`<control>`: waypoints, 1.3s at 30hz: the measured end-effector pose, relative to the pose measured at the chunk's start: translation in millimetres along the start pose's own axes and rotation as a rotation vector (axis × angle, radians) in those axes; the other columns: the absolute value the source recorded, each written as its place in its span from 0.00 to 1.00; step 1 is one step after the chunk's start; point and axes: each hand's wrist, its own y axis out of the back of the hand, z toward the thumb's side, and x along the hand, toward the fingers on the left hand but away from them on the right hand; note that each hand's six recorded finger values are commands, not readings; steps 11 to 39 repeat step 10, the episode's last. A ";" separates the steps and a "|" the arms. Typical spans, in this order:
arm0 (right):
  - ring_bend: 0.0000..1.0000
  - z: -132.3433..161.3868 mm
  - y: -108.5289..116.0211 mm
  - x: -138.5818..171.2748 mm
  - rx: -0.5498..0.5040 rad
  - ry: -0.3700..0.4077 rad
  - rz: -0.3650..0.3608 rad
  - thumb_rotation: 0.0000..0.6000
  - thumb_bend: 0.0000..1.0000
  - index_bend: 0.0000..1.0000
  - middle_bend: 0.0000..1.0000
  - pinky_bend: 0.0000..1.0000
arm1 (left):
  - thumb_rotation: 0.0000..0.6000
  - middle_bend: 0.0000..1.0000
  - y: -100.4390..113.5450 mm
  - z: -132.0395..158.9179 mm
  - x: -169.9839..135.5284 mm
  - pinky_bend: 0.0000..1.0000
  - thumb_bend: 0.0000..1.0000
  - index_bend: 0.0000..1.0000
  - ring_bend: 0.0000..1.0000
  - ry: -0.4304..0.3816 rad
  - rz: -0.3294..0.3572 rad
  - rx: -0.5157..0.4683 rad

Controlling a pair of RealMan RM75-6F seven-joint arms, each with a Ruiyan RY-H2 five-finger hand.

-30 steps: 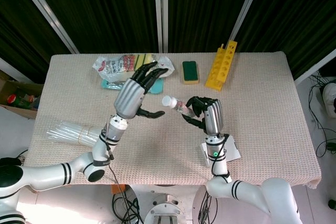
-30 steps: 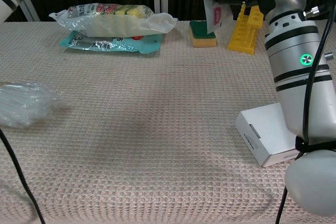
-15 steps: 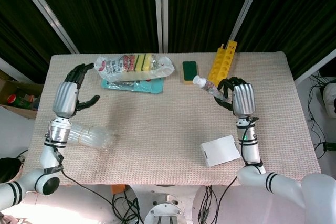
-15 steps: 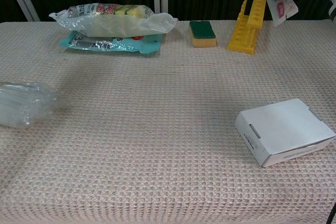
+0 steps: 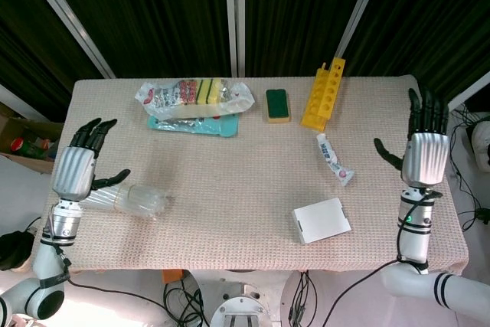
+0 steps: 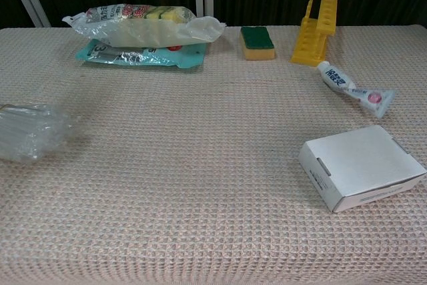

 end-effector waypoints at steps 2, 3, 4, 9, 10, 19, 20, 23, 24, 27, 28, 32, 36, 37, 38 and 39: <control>0.00 -23.0 6.6 26.0 0.032 -0.071 -0.046 1.00 0.00 0.00 0.00 0.00 | 0.00 0.15 -0.8 -6.2 -18.4 0.16 0.00 0.10 0.09 0.021 -0.009 0.052; 0.00 -33.8 8.7 38.6 0.043 -0.106 -0.064 1.00 0.00 0.00 0.00 0.00 | 0.00 0.15 -1.0 -9.0 -26.7 0.16 0.00 0.10 0.09 0.032 -0.013 0.072; 0.00 -48.4 10.8 56.3 0.057 -0.156 -0.088 1.00 0.00 0.00 0.00 0.00 | 0.00 0.15 -1.3 -11.9 -35.1 0.15 0.00 0.10 0.09 0.044 -0.018 0.091; 0.00 -97.7 11.8 128.5 0.078 -0.346 -0.170 1.00 0.00 0.00 0.00 0.00 | 0.00 0.15 -4.9 -25.9 -74.1 0.15 0.00 0.10 0.09 0.115 -0.062 0.166; 0.00 -104.7 11.0 141.2 0.071 -0.371 -0.184 1.00 0.00 0.00 0.00 0.00 | 0.00 0.15 -5.7 -27.4 -78.7 0.15 0.00 0.10 0.09 0.125 -0.070 0.170; 0.00 -104.7 11.0 141.2 0.071 -0.371 -0.184 1.00 0.00 0.00 0.00 0.00 | 0.00 0.15 -5.7 -27.4 -78.7 0.15 0.00 0.10 0.09 0.125 -0.070 0.170; 0.00 -104.7 11.0 141.2 0.071 -0.371 -0.184 1.00 0.00 0.00 0.00 0.00 | 0.00 0.15 -5.7 -27.4 -78.7 0.15 0.00 0.10 0.09 0.125 -0.070 0.170; 0.00 -104.7 11.0 141.2 0.071 -0.371 -0.184 1.00 0.00 0.00 0.00 0.00 | 0.00 0.15 -5.7 -27.4 -78.7 0.15 0.00 0.10 0.09 0.125 -0.070 0.170; 0.00 -104.7 11.0 141.2 0.071 -0.371 -0.184 1.00 0.00 0.00 0.00 0.00 | 0.00 0.15 -5.7 -27.4 -78.7 0.15 0.00 0.10 0.09 0.125 -0.070 0.170; 0.00 -104.7 11.0 141.2 0.071 -0.371 -0.184 1.00 0.00 0.00 0.00 0.00 | 0.00 0.15 -5.7 -27.4 -78.7 0.15 0.00 0.10 0.09 0.125 -0.070 0.170; 0.00 -104.7 11.0 141.2 0.071 -0.371 -0.184 1.00 0.00 0.00 0.00 0.00 | 0.00 0.15 -5.7 -27.4 -78.7 0.15 0.00 0.10 0.09 0.125 -0.070 0.170; 0.00 -104.7 11.0 141.2 0.071 -0.371 -0.184 1.00 0.00 0.00 0.00 0.00 | 0.00 0.15 -5.7 -27.4 -78.7 0.15 0.00 0.10 0.09 0.125 -0.070 0.170; 0.00 -104.7 11.0 141.2 0.071 -0.371 -0.184 1.00 0.00 0.00 0.00 0.00 | 0.00 0.15 -5.7 -27.4 -78.7 0.15 0.00 0.10 0.09 0.125 -0.070 0.170; 0.00 -104.7 11.0 141.2 0.071 -0.371 -0.184 1.00 0.00 0.00 0.00 0.00 | 0.00 0.15 -5.7 -27.4 -78.7 0.15 0.00 0.10 0.09 0.125 -0.070 0.170; 0.00 -104.7 11.0 141.2 0.071 -0.371 -0.184 1.00 0.00 0.00 0.00 0.00 | 0.00 0.15 -5.7 -27.4 -78.7 0.15 0.00 0.10 0.09 0.125 -0.070 0.170; 0.00 -104.7 11.0 141.2 0.071 -0.371 -0.184 1.00 0.00 0.00 0.00 0.00 | 0.00 0.15 -5.7 -27.4 -78.7 0.15 0.00 0.10 0.09 0.125 -0.070 0.170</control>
